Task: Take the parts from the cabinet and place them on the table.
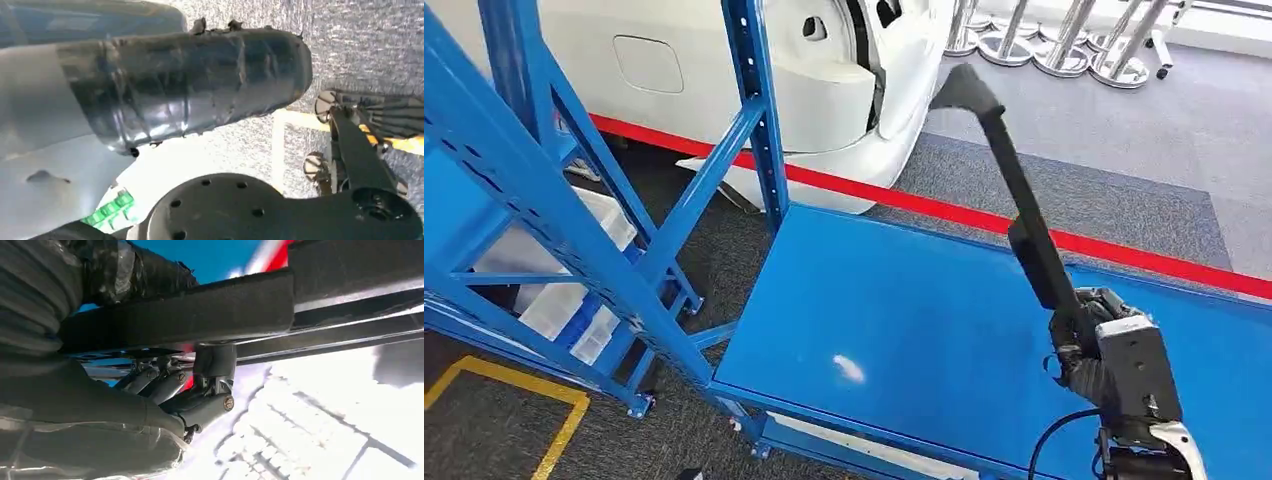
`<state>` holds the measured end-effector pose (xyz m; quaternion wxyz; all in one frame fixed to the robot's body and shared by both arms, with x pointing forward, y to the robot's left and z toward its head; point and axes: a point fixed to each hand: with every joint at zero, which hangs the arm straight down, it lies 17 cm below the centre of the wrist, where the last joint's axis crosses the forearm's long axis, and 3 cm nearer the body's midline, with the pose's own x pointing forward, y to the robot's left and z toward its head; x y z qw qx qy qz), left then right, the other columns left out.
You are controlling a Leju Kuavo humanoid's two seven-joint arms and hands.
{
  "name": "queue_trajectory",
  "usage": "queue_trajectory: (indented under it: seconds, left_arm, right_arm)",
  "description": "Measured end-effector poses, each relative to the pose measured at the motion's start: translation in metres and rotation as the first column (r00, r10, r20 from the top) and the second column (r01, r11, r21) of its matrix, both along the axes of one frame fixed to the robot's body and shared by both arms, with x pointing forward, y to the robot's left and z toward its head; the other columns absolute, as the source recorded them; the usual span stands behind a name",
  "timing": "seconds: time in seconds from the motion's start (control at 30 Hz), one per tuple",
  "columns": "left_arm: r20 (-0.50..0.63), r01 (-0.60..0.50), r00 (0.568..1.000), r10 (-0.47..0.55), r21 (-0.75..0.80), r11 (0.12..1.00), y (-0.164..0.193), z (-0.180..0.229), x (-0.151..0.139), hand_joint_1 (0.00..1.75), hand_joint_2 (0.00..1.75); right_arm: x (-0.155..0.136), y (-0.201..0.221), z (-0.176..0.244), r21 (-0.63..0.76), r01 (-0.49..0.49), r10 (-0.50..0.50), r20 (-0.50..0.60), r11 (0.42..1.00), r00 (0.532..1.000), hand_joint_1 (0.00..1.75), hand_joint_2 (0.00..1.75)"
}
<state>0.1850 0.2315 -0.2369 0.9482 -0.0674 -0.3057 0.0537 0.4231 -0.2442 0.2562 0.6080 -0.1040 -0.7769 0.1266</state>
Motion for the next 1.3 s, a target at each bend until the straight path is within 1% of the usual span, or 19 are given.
queue_trajectory:
  seconds: [0.13, 0.23, 0.3, 0.43, 0.6, 0.77, 0.93, 1.07, 1.3]
  left_arm:
    - [-0.004, -0.011, 1.0, 0.011, 0.003, 1.0, 0.002, -0.001, -0.001, 0.0, 0.0]
    - [-0.005, -0.017, 1.0, 0.017, 0.011, 1.0, 0.004, -0.001, -0.001, 0.0, 0.0]
    - [-0.006, -0.017, 1.0, 0.017, 0.02, 1.0, 0.01, -0.002, -0.001, 0.0, 0.0]
    - [-0.01, -0.019, 1.0, 0.019, 0.035, 0.999, 0.02, -0.003, -0.004, 0.0, 0.0]
    - [-0.007, -0.029, 1.0, 0.03, 0.039, 0.999, 0.024, -0.003, -0.001, 0.0, 0.0]
    - [-0.015, -0.031, 0.999, 0.032, 0.034, 0.999, 0.02, -0.003, -0.002, 0.0, 0.0]
    - [-0.023, -0.038, 0.999, 0.038, 0.023, 0.999, 0.01, -0.004, -0.004, 0.0, 0.0]
    - [-0.027, -0.041, 0.999, 0.042, 0.025, 0.999, 0.011, -0.004, -0.003, 0.0, 0.0]
    - [-0.022, -0.047, 0.999, 0.047, 0.016, 0.999, 0.013, -0.003, -0.002, 0.0, 0.0]
  right_arm:
    - [-0.016, 0.011, 0.055, 0.069, -0.034, 0.023, 0.144, 0.997, 0.989, 1.75, 1.75]
    - [-0.029, 0.017, 0.08, 0.093, -0.056, 0.036, 0.21, 0.994, 0.977, 1.75, 1.75]
    - [-0.037, 0.02, 0.094, 0.111, -0.068, 0.039, 0.245, 0.991, 0.969, 1.75, 1.75]
    - [-0.047, 0.025, 0.104, 0.129, -0.086, 0.048, 0.277, 0.988, 0.96, 1.75, 1.75]
    - [-0.062, 0.026, 0.126, 0.159, -0.095, 0.034, 0.347, 0.983, 0.937, 1.75, 1.75]
    - [-0.072, 0.027, 0.13, 0.189, -0.099, 0.025, 0.358, 0.977, 0.933, 1.75, 1.75]
    - [-0.078, 0.018, 0.122, 0.23, -0.055, -0.034, 0.365, 0.972, 0.93, 1.75, 1.75]
    - [-0.082, 0.014, 0.117, 0.27, -0.055, -0.05, 0.368, 0.961, 0.929, 1.75, 1.75]
    - [-0.082, 0.011, 0.102, 0.306, -0.038, -0.067, 0.326, 0.951, 0.943, 1.75, 1.75]
